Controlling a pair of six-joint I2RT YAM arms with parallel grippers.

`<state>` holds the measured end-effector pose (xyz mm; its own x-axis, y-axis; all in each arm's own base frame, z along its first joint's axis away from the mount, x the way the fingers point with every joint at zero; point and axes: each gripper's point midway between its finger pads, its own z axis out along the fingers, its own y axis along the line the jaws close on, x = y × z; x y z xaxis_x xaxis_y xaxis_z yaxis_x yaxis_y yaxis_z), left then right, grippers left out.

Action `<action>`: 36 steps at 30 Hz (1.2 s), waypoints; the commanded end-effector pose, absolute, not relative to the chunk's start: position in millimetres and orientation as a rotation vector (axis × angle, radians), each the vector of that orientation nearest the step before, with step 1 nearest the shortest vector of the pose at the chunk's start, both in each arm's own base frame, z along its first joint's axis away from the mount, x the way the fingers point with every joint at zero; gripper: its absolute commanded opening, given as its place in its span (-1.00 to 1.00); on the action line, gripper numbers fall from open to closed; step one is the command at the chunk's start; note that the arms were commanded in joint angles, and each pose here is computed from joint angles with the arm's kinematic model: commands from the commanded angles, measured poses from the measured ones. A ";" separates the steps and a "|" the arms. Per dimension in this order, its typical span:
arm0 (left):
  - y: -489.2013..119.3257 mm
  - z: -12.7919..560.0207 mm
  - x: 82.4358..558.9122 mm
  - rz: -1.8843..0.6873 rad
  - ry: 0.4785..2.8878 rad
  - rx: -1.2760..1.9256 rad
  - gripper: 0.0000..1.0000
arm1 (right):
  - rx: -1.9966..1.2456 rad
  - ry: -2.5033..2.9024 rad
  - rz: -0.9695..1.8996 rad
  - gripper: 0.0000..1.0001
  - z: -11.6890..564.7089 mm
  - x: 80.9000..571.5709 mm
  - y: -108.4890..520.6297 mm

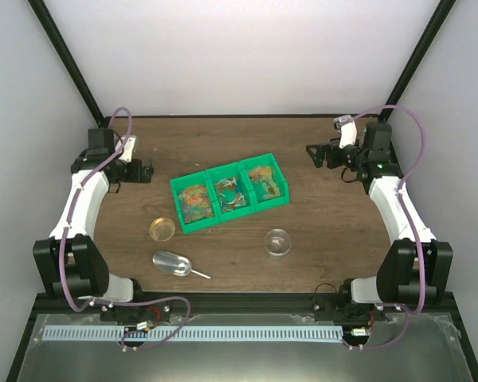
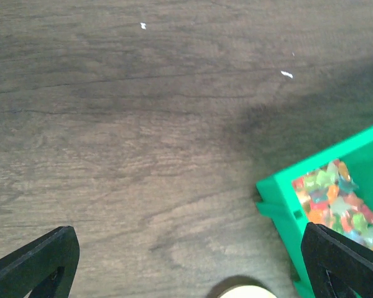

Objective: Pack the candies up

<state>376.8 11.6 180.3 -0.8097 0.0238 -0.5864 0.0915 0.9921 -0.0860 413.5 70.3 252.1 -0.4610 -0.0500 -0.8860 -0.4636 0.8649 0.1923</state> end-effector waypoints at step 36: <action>-73.2 75.5 182.6 -0.785 2.587 1.247 0.81 | -0.741 1.967 0.852 1.00 241.6 319.2 143.8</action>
<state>187.2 -65.7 74.5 -0.6730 0.6618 -0.3303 0.7380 0.5710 -0.3597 323.8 137.9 235.7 -0.4765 -0.1740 -0.8618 -0.7333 0.6194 0.2804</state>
